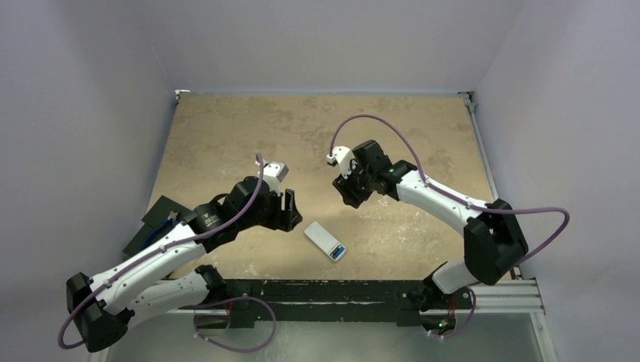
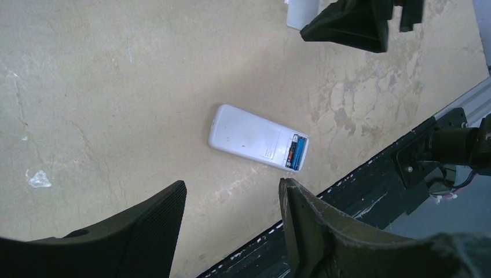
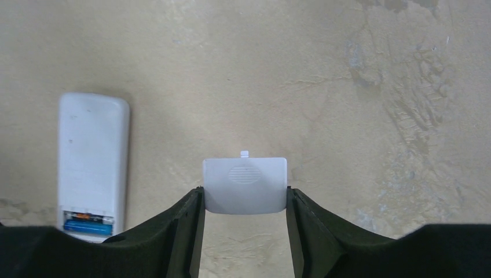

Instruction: Load the batteries into the remote control

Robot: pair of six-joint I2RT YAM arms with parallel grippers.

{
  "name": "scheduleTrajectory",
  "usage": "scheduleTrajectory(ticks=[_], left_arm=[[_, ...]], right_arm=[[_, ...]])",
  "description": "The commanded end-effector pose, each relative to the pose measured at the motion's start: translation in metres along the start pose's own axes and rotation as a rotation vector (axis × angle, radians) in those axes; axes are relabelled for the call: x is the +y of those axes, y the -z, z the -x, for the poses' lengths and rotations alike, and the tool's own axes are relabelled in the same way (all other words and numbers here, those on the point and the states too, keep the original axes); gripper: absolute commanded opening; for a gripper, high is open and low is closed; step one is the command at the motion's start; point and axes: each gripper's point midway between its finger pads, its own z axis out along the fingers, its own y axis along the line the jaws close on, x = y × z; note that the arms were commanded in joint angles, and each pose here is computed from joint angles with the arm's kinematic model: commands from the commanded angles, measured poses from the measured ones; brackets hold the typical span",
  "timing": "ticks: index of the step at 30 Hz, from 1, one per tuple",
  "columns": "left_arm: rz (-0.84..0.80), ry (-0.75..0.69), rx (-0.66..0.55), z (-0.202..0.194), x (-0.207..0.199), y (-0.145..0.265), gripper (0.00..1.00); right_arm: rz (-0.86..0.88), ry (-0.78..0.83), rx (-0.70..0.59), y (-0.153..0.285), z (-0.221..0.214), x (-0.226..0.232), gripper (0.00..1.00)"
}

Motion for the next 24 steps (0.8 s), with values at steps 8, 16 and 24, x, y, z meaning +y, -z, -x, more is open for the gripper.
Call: scheduleTrajectory(ticks=[8, 16, 24], left_arm=[[-0.054, 0.113, 0.052, -0.025, -0.007, -0.050, 0.58], [-0.021, 0.134, 0.077, -0.037, 0.000, -0.075, 0.56], [0.030, 0.152, 0.073, -0.042, 0.011, -0.081, 0.56]], right_arm=[[0.038, -0.155, -0.044, 0.029, 0.001, 0.056, 0.22], [0.055, -0.203, -0.028, 0.042, -0.005, 0.087, 0.22], [0.102, -0.219, 0.025, 0.040, -0.018, 0.123, 0.22]])
